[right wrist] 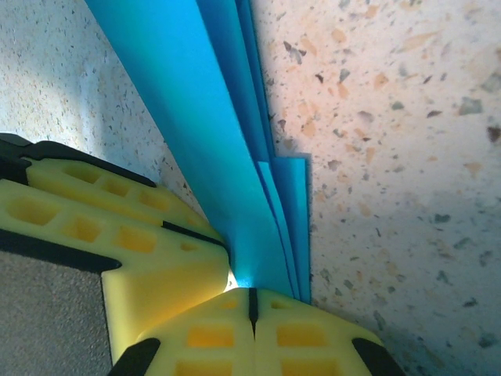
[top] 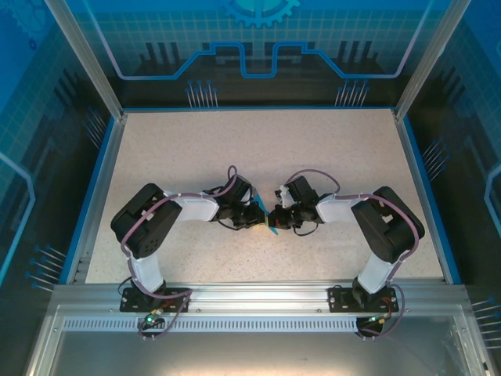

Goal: Fold a paper plane with a square sheet of paper (pick it up from the middle)

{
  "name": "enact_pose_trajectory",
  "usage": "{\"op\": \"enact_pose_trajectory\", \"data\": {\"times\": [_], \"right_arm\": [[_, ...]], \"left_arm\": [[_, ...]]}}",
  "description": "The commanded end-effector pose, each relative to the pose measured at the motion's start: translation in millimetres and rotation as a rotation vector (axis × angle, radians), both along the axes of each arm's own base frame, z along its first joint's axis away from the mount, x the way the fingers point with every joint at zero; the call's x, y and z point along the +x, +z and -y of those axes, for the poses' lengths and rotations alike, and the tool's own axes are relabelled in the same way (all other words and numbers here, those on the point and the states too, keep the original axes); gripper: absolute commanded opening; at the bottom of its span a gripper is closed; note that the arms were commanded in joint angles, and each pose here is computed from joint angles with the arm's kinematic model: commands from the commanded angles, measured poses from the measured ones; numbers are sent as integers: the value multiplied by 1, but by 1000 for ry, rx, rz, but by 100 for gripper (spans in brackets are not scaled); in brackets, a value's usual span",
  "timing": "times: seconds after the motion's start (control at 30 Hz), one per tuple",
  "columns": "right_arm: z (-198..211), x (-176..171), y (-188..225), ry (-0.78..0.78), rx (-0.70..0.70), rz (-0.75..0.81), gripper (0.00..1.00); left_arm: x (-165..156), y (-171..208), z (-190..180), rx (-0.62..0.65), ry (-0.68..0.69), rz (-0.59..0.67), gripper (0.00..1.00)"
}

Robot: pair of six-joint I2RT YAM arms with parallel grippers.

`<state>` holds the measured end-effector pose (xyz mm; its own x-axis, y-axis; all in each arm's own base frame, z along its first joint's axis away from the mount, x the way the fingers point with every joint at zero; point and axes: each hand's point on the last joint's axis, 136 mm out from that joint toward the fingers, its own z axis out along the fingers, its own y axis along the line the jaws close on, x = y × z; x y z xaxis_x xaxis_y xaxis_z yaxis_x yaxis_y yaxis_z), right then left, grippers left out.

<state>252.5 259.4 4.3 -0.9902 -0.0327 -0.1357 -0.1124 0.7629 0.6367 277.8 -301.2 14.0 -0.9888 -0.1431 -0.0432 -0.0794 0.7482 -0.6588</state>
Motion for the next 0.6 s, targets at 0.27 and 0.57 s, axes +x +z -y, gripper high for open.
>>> {"op": "enact_pose_trajectory", "data": {"times": [0.27, 0.57], "right_arm": [[56, -61, -71, -20, -292, -241, 0], [57, -62, -72, -21, -295, -245, 0]], "left_arm": [[17, 16, 11, -45, 27, 77, 7], [18, 26, 7, -47, 37, 114, 5]]}}
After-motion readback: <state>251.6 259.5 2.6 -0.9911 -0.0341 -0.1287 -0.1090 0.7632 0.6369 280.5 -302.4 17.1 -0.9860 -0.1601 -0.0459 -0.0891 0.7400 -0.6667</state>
